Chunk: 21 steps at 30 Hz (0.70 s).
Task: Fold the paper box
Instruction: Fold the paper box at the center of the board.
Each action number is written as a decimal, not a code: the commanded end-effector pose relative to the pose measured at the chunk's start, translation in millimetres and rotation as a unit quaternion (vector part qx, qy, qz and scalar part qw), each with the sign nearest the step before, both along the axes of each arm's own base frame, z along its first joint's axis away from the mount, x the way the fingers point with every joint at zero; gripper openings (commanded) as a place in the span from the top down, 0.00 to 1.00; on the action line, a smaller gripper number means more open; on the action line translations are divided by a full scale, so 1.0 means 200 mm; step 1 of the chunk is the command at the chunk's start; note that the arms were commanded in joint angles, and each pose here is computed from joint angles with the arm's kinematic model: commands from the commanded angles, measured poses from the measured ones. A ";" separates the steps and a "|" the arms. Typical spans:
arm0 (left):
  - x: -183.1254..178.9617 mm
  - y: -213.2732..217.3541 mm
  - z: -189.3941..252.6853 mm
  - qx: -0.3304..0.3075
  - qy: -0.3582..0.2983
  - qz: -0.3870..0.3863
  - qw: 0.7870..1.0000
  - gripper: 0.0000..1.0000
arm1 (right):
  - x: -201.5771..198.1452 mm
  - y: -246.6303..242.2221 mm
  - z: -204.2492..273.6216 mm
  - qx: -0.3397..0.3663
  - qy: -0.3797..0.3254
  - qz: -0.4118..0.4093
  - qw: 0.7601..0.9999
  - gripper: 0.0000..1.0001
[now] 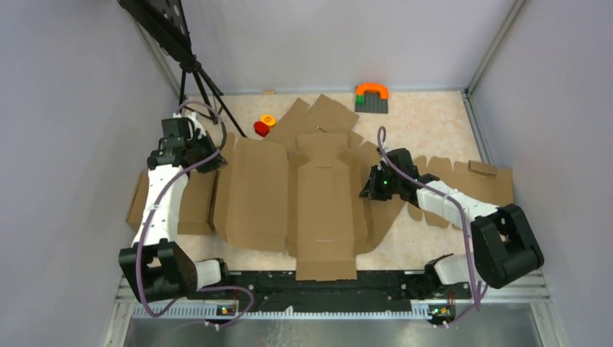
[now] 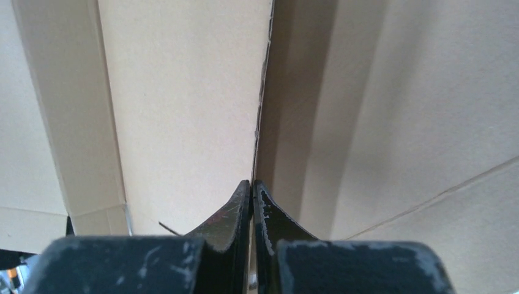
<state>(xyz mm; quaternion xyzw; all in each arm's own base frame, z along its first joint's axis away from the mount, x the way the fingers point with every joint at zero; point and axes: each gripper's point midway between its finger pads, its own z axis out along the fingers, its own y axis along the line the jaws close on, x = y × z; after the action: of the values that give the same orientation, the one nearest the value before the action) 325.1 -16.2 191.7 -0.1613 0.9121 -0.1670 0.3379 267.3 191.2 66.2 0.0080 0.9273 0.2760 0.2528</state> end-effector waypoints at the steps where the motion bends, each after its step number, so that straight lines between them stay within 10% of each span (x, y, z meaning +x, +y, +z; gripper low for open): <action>1: -0.02 0.09 -0.09 0.013 0.021 0.038 0.999 1.00 | 0.06 0.11 0.10 0.005 -0.026 0.016 1.000 1.00; 21: 0.05 0.34 -0.37 0.114 0.014 0.045 0.992 0.94 | 0.00 0.51 0.23 0.055 -0.028 0.077 0.995 1.00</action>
<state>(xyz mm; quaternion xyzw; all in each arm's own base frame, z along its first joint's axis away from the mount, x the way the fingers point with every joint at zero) 320.5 38.9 118.5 -0.1653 0.9277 -0.0678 0.3278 260.3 265.1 88.5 -0.0440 0.9214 0.3008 0.2421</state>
